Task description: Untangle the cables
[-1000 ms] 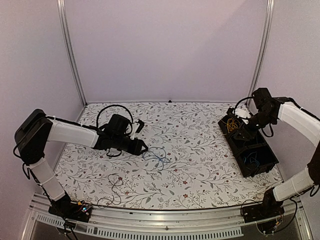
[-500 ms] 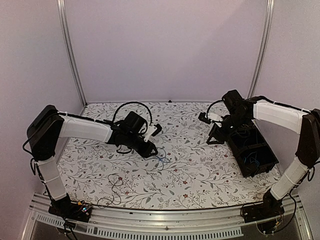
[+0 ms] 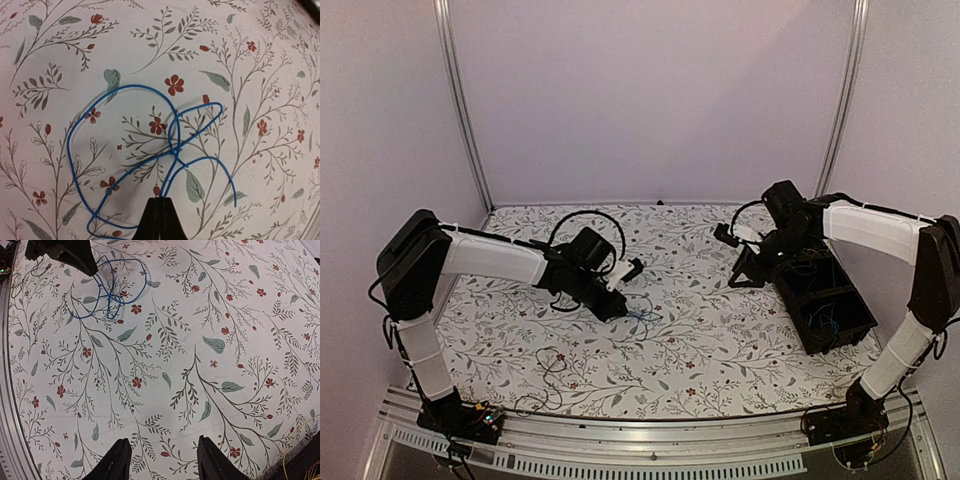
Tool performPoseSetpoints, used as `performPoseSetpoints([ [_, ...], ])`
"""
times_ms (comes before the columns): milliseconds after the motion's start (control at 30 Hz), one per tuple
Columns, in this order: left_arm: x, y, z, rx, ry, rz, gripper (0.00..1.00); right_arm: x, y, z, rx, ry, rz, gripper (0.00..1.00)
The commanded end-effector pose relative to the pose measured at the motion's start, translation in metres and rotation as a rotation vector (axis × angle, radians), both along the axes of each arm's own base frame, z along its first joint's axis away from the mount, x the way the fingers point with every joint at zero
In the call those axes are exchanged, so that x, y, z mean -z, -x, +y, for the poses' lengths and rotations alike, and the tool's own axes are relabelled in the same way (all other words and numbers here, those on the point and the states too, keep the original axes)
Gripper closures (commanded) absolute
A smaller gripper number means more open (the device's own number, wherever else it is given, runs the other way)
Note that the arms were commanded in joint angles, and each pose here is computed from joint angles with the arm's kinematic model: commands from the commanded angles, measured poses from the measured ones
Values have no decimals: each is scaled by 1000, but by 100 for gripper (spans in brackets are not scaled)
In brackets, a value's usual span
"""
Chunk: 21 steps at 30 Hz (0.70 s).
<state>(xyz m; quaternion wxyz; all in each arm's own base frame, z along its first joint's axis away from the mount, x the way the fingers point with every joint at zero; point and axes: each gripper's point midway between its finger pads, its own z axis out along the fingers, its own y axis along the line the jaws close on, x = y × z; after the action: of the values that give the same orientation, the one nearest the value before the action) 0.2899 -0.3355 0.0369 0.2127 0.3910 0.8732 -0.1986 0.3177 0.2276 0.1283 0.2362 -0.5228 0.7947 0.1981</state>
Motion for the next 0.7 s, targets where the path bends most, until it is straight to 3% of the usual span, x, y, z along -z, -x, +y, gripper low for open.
performPoseSetpoints([
  [0,-44,-3,-16,29,88,-82,100,-24,-9,16,-17,-85,-26,51],
  [133,-113,-2,-29,64,282,-210,100,-60,-16,36,-49,-214,-44,50],
  [333,-164,-3,-30,44,401,-294,100,-94,-17,71,-118,-402,79,49],
  [667,-208,-1,-31,48,535,-355,100,-88,-5,115,-225,-415,90,36],
])
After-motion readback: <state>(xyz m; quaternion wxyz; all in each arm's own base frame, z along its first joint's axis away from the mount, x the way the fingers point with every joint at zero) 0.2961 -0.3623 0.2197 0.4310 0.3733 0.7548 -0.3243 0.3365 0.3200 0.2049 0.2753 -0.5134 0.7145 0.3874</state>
